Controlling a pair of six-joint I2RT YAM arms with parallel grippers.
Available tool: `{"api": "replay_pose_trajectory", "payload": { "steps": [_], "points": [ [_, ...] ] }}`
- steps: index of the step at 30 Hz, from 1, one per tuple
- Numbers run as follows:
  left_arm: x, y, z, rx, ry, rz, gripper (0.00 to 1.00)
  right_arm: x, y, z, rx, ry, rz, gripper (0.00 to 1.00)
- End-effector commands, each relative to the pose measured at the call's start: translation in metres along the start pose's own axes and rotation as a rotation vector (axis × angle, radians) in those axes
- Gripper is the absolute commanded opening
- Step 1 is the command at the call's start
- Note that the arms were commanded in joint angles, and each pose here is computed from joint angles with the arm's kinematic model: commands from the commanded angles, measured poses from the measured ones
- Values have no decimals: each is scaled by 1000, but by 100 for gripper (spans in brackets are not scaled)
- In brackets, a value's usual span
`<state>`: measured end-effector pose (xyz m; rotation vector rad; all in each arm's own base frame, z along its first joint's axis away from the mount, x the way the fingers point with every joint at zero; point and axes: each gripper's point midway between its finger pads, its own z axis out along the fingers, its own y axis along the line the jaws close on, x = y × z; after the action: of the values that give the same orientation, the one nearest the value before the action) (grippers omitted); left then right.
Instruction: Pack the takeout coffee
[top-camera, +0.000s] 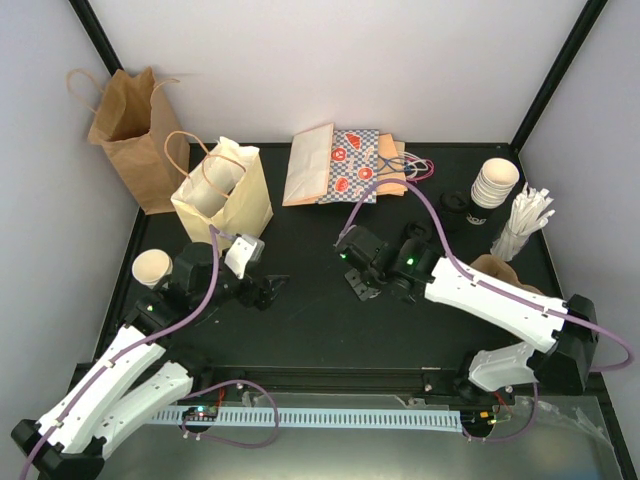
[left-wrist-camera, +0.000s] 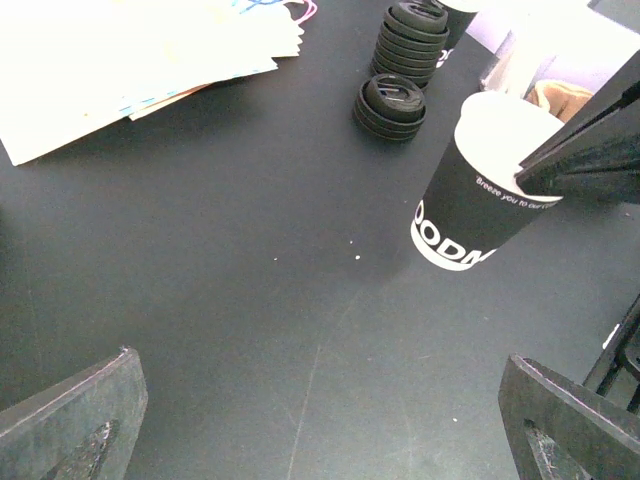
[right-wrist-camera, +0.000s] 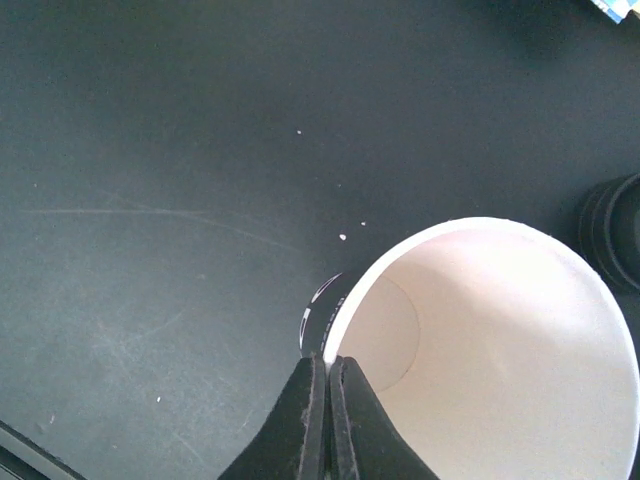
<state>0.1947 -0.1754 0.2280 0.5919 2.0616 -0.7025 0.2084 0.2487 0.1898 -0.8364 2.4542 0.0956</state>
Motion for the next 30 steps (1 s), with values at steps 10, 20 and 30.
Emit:
{"api": "replay_pose_trajectory", "payload": {
  "steps": [10,20,30],
  "points": [
    [-2,-2,1,5,-10,17,99,12,14,32,98,52,-45,2],
    [-2,-2,0,7,-14,18,99,15,20,48,108,27,-25,12],
    [-2,-2,0,4,-13,19,99,16,16,45,119,19,-16,21]
  ]
}}
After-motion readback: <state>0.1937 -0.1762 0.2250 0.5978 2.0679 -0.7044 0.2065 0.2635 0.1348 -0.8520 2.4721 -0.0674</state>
